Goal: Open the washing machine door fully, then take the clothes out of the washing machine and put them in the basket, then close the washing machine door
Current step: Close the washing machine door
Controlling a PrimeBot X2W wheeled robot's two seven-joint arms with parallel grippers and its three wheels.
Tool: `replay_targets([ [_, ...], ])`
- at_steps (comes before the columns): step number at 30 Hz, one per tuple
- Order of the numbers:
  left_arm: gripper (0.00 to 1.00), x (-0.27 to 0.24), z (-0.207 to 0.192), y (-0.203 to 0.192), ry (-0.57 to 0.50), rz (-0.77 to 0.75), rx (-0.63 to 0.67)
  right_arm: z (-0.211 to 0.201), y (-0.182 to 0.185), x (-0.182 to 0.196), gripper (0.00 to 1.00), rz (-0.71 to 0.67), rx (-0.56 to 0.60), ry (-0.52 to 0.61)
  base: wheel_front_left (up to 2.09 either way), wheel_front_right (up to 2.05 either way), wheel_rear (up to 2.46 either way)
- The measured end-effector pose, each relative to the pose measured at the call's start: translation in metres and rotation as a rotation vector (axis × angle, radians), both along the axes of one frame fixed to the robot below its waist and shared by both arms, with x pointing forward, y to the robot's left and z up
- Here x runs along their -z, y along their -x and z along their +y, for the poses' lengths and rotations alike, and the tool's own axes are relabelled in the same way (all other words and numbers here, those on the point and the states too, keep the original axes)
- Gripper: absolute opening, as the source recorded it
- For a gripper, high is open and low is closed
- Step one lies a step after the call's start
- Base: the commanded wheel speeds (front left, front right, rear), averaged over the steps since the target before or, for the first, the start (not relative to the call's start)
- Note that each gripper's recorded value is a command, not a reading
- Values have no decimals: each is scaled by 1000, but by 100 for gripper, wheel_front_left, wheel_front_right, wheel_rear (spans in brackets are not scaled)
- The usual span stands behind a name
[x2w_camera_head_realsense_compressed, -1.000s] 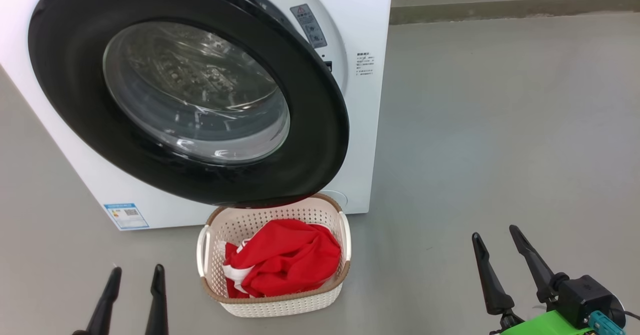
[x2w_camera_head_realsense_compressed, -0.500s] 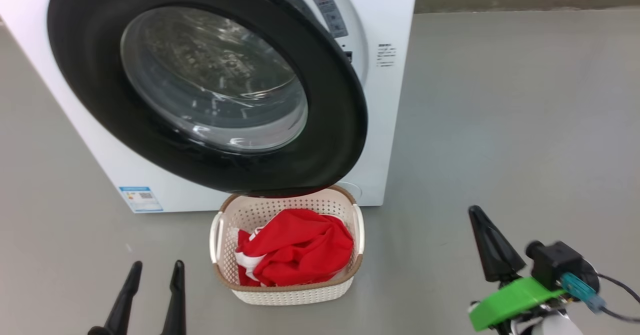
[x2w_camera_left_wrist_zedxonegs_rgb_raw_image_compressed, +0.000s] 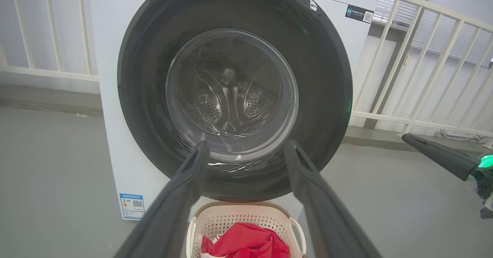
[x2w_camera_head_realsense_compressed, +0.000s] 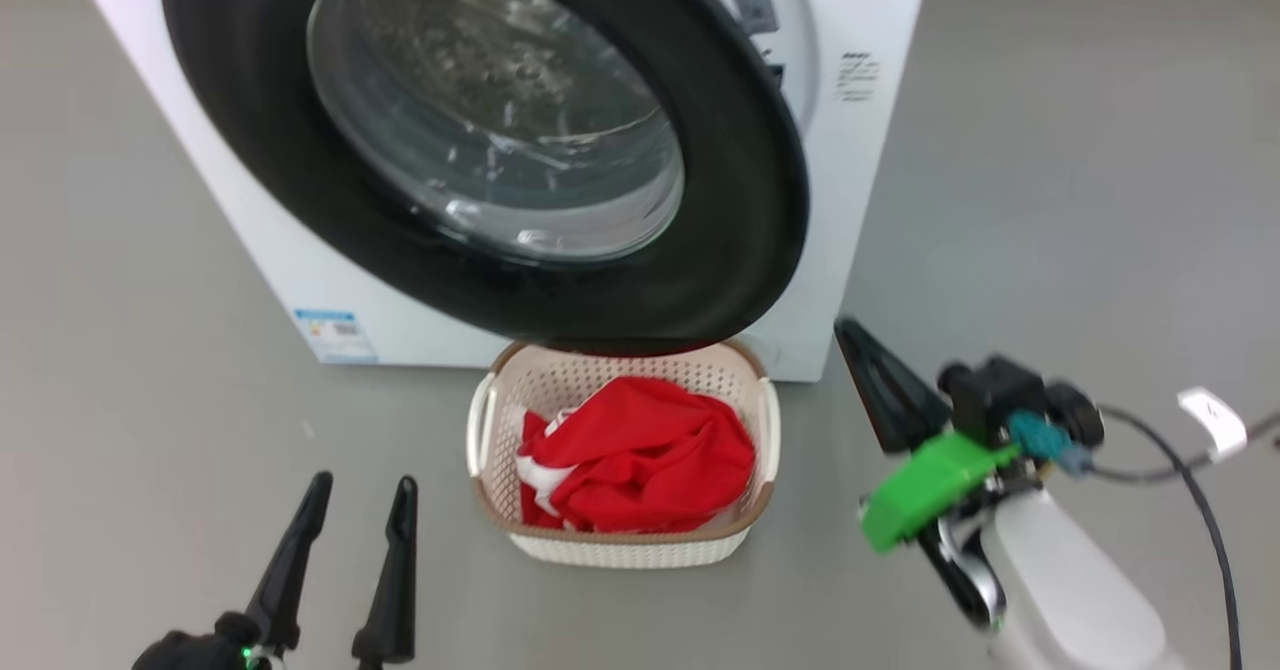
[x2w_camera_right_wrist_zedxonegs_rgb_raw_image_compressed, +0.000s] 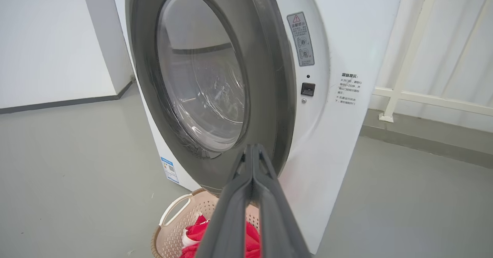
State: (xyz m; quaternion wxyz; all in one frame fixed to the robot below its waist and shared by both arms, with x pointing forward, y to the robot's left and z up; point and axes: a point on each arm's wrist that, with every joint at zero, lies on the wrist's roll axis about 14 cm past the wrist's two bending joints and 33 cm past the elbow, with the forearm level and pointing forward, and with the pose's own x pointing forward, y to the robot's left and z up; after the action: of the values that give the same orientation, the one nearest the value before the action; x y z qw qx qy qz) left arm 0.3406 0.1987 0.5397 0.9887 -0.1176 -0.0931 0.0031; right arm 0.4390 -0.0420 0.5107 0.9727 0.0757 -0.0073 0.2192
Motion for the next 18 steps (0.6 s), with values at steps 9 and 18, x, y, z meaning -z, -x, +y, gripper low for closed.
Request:
replay_targets([
  [9,100,5,13,-4,8,19,-48,42,-43,-13,0,-30,-95,14,0,0,0],
  [18,100,16,29,-8,7,57,-105,61,-88,-19,0,-56,-110,0,0,0,0],
])
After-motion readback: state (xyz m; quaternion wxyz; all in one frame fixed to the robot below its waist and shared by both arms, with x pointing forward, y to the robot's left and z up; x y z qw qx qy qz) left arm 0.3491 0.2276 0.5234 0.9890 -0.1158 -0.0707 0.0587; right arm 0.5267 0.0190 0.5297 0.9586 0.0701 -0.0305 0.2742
